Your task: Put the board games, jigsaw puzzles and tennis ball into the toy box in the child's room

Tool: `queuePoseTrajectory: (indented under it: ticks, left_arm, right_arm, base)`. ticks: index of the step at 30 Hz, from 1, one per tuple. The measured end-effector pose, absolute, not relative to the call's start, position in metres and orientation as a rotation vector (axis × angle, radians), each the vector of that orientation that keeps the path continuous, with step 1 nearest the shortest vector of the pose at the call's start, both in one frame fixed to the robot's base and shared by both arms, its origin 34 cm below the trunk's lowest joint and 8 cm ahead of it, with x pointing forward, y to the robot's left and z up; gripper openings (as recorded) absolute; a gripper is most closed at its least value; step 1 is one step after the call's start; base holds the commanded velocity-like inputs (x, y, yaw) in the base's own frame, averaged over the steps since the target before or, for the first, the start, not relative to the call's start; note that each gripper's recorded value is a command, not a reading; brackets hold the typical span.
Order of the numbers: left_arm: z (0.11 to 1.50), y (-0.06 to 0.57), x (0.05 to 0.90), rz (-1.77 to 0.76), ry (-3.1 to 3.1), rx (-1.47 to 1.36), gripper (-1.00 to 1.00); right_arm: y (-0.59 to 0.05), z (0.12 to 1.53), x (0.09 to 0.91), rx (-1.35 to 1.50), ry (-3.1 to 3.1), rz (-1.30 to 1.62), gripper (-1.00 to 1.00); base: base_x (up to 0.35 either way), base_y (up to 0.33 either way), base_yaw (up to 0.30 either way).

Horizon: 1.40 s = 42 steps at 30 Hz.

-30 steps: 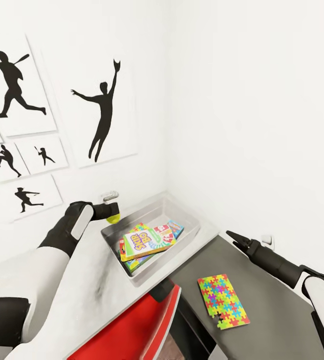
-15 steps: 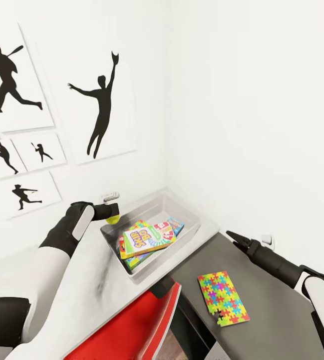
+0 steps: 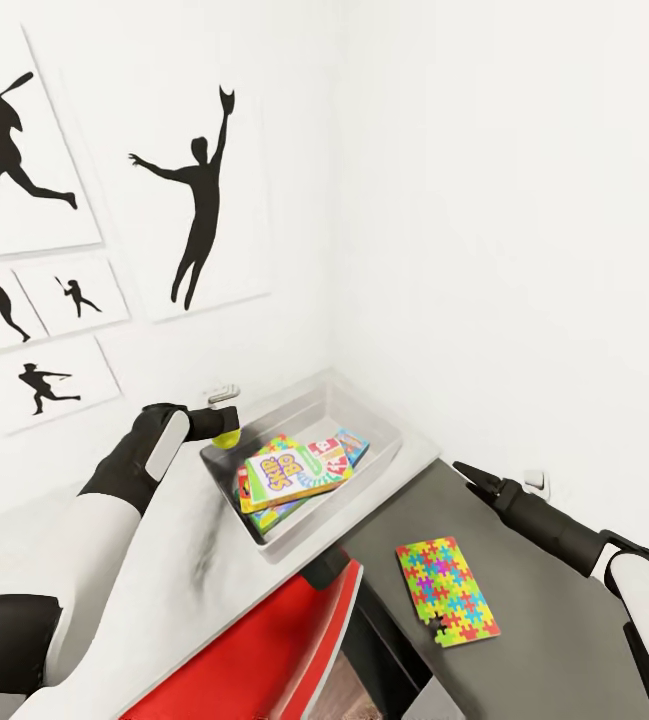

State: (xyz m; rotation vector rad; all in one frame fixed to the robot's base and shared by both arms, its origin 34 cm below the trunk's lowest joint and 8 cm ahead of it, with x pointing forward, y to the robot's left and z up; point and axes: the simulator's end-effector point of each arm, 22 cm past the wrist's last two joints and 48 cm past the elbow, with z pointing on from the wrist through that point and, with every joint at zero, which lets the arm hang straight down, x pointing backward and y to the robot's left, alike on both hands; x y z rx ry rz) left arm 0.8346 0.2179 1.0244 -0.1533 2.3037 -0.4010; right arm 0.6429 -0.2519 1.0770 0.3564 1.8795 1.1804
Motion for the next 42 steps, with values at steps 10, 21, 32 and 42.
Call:
queuePoseTrajectory:
  ticks: [10,21,32,42]
  left_arm:
    - [1.012,0.218,0.835,-0.399,2.320,-0.154,-1.00]
    - [1.001,0.218,0.835,-0.398,2.335,-0.157,-1.00]
    - [0.990,0.218,0.835,-0.396,2.350,-0.159,-1.00]
    - [0.980,0.217,0.834,-0.395,2.364,-0.159,-1.00]
  right_arm:
    - [-0.251,1.068,0.644,0.368,1.893,1.182,1.00]
    - [-0.252,1.060,0.645,0.377,1.906,1.182,1.00]
    - [-0.251,1.052,0.646,0.387,1.918,1.183,1.00]
    - [-0.251,1.045,0.646,0.397,1.931,1.183,1.00]
  base:
    - [0.000,0.000,0.000]
    - [0.000,0.000,0.000]
    - [0.000,0.000,0.000]
    - [0.000,0.000,0.000]
